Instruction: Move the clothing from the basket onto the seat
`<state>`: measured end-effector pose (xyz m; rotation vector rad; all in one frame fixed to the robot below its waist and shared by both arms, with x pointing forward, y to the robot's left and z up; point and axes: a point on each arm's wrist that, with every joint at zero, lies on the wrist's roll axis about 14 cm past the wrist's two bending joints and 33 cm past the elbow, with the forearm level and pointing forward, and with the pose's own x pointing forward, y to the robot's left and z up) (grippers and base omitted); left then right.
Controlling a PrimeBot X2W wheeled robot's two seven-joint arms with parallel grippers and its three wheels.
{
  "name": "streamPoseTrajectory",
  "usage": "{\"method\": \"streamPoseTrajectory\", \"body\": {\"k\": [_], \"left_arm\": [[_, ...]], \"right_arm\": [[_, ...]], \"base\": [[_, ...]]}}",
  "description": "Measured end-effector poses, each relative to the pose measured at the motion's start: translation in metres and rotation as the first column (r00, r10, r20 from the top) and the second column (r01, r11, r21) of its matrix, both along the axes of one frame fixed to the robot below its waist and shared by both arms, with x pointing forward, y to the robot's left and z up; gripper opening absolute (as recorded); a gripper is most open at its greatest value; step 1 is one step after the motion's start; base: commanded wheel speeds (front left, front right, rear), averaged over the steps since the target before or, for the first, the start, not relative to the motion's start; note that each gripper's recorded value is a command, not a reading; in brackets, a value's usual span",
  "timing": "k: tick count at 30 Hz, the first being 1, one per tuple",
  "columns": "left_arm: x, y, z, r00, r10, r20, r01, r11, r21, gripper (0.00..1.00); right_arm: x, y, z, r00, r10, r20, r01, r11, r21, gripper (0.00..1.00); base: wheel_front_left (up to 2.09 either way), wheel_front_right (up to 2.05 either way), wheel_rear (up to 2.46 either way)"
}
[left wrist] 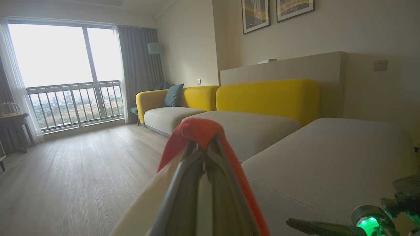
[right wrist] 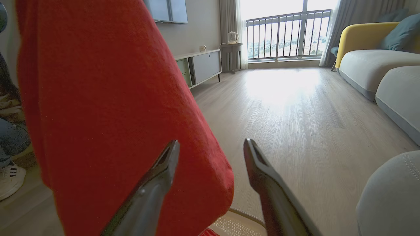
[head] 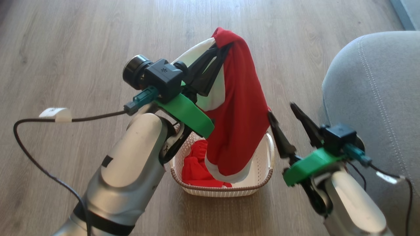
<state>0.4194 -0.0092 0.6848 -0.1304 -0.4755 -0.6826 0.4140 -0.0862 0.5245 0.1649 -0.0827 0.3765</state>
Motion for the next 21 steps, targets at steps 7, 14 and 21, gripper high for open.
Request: {"method": "streamPoseTrajectory", "body": {"k": [7, 14, 21], "left_arm": [[-0.002, -0.003, -0.003, 1.000, -0.014, -0.008, 0.014, 1.000, 0.002, 0.00], [-0.009, -0.008, -0.007, 0.999, -0.035, -0.012, 0.035, 0.999, 0.017, 0.00], [-0.014, -0.014, -0.009, 0.998, -0.057, -0.020, 0.058, 0.998, 0.022, 0.00]], "right_arm": [[0.003, 0.049, 0.053, 0.974, 0.165, 0.154, -0.164, 0.986, -0.016, 1.00], [-0.007, 0.083, 0.074, 0.937, 0.272, 0.220, -0.270, 0.962, -0.040, 1.00], [-0.013, 0.099, 0.080, 0.917, 0.315, 0.246, -0.307, 0.949, -0.070, 1.00]], "base": [[0.00, 0.00, 0.00], [0.00, 0.00, 0.00], [0.00, 0.00, 0.00]]}}
